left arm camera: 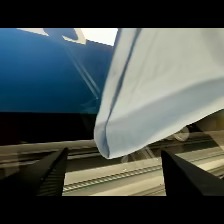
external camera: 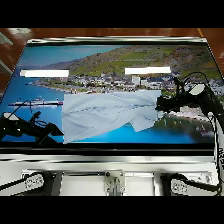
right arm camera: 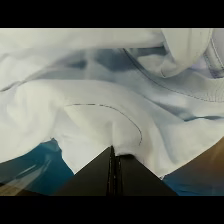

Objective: Fold the shirts.

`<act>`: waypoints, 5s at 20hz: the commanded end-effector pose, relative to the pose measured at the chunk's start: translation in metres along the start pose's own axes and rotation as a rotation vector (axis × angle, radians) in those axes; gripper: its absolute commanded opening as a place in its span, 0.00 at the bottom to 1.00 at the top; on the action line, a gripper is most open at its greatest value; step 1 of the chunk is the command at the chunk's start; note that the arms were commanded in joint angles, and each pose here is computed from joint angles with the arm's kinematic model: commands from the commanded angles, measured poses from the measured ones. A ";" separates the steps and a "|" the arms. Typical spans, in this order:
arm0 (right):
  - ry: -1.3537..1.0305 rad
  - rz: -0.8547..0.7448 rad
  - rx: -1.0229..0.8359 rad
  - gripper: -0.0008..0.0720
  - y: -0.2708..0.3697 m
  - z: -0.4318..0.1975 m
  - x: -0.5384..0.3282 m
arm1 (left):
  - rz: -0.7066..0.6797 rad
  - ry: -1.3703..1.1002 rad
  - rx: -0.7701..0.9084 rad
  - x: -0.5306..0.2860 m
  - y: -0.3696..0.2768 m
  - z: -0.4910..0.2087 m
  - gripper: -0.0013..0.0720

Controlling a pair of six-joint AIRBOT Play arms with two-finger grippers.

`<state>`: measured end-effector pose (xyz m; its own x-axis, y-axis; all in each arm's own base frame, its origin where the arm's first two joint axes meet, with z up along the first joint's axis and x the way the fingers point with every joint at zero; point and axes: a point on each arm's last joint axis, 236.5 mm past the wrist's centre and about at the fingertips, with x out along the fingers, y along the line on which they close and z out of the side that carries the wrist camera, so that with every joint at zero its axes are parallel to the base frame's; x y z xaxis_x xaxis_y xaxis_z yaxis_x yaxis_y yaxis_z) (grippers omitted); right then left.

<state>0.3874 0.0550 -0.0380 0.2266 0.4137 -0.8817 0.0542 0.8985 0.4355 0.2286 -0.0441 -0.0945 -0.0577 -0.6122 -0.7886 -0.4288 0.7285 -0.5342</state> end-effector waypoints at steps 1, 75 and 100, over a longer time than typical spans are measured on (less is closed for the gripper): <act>0.011 -0.003 -0.004 0.10 -0.001 -0.002 0.000 | -0.066 -0.022 -0.053 0.022 -0.001 -0.009 0.98; -0.148 0.247 -0.069 0.10 0.137 -0.042 -0.190 | -0.460 0.032 0.475 0.253 -0.410 -0.054 0.07; 0.235 0.064 -0.056 0.94 0.110 -0.031 0.038 | -0.230 -0.589 0.804 -0.174 -0.323 0.077 0.07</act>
<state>0.4164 0.2669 -0.0063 0.1884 0.6891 -0.6998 -0.0238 0.7155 0.6982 0.4545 -0.1562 0.2021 0.5124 -0.7041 -0.4916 0.3787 0.6991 -0.6065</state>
